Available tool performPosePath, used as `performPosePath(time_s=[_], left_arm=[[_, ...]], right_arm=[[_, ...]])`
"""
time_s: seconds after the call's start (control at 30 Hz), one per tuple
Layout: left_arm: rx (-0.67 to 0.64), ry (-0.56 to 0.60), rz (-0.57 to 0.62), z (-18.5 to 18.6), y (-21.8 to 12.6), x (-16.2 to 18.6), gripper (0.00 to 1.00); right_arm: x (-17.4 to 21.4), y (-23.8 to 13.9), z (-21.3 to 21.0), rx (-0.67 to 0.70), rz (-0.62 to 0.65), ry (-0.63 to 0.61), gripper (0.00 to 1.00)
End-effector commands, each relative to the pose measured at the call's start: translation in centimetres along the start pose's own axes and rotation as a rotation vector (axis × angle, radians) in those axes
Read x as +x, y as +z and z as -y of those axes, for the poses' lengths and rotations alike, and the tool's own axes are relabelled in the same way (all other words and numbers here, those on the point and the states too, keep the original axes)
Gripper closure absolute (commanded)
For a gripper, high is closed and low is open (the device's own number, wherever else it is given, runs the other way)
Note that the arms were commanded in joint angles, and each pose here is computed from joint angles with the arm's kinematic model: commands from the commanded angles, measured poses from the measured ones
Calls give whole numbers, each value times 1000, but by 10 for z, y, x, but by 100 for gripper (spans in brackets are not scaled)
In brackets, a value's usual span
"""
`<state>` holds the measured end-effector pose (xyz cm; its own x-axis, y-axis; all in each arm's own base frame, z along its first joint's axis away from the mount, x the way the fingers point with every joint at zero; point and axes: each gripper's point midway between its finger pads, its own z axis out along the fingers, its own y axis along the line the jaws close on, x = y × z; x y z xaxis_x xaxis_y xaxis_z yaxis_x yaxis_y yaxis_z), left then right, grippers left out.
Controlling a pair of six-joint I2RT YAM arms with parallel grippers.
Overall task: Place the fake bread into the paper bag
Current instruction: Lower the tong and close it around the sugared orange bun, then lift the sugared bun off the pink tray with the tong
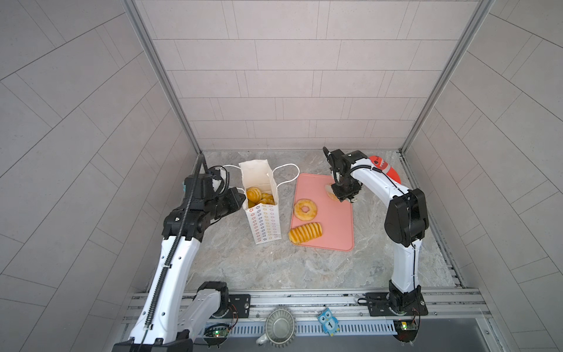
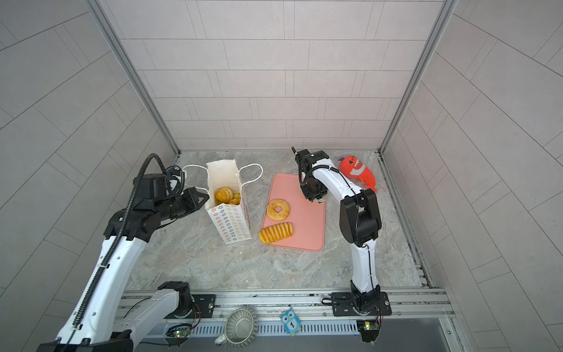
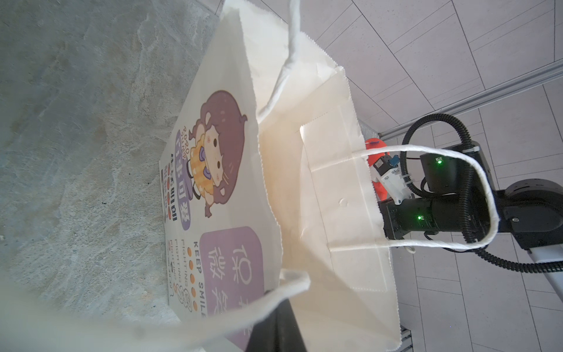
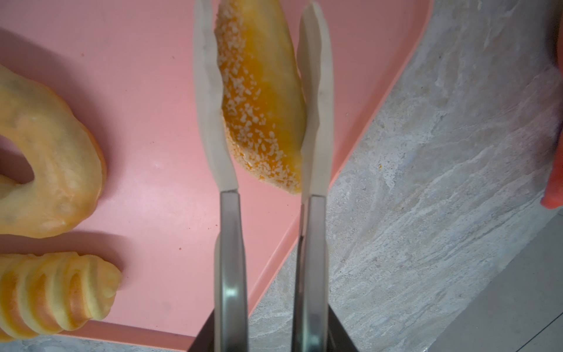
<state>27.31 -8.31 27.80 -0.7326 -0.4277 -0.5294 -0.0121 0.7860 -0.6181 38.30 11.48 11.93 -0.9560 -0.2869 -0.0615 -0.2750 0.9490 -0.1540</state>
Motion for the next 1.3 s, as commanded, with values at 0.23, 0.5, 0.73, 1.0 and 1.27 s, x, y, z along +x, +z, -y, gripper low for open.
performPosePath(time_s=[0.23, 0.5, 0.73, 1.0, 1.27], left_arm=[[5, 2, 16, 1, 0, -4, 96], [-7, 3, 19, 0, -3, -4, 96], [-11, 4, 19, 1, -5, -5, 89], [-9, 3, 22, 2, -8, -6, 76], [-23, 4, 21, 0, -6, -7, 66]], right_arm=[[4, -38, 9, 1, 78, 38, 67], [6, -54, 15, 17, 122, 70, 68], [6, -77, 18, 2, 200, 113, 68], [10, -110, 19, -34, 292, 155, 68], [13, -142, 12, -118, 390, 151, 69]])
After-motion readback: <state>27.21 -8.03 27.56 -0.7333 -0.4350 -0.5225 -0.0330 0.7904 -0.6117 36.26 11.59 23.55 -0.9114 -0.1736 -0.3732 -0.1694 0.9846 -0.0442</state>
